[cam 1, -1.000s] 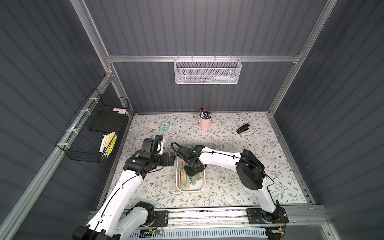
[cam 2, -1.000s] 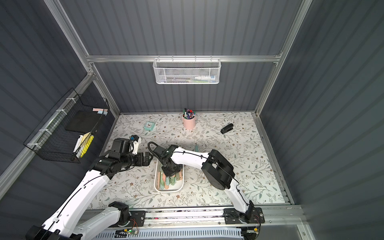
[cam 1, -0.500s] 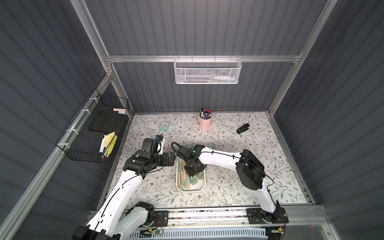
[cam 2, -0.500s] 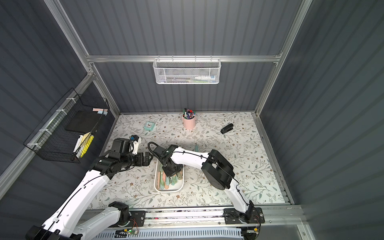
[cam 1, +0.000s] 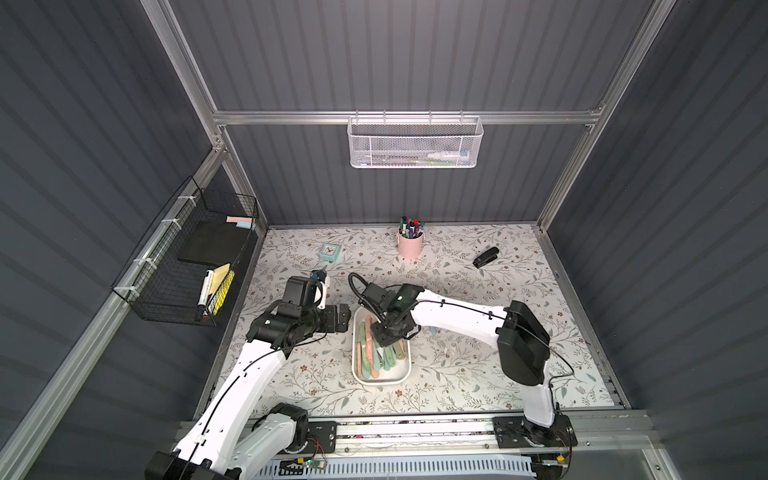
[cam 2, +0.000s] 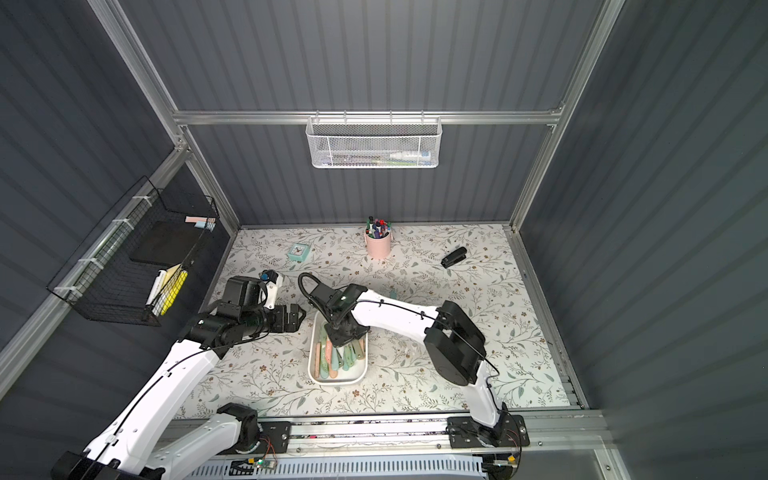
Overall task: Take the fruit knife out of the storage box
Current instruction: Pick up the fruit knife from the storage box, then place the fruit knife at the center of the board.
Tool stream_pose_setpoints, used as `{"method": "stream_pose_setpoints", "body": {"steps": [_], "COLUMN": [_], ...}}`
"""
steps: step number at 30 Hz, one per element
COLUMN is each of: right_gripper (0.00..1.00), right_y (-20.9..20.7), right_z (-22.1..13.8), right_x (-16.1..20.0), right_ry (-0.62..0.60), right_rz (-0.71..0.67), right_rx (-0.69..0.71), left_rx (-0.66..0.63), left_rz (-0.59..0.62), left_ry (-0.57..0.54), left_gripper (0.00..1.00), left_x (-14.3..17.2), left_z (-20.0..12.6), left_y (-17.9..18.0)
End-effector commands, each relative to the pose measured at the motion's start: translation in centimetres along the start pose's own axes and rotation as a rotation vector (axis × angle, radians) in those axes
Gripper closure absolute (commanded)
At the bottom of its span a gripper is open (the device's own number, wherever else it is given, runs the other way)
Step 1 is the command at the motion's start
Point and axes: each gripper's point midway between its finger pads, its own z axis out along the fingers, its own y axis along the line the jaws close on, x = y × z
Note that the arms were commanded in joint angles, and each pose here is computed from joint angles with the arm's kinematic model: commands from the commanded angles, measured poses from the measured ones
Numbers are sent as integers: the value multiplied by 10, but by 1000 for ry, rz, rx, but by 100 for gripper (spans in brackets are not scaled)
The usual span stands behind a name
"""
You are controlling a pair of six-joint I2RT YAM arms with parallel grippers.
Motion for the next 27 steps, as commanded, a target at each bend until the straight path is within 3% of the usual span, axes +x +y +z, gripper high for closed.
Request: {"method": "stream_pose_setpoints", "body": {"steps": [1,8,16,21,27], "right_gripper": [82,82,82,81,81], "right_y": [-12,-81,-164,-188,-202], "right_z": [-24,-41,-15,8,33], "right_x": [-11,-10,17,27,29], "right_ry": [-68,-118,-46,-3,48], "right_rz": [66,238,382,433,469], "right_rx": [-26,-22,79,101,128], "left_rx": [6,33,252,378,408], "left_rz": [13,29,42,38,43], "left_ry": [15,30,95,136,124], "left_gripper": [1,1,1,0,1], "left_x": [6,9,15,19,18], "left_z": [-2,1,7,7,4], "left_y": [-2,-6,-43,-63,-68]}}
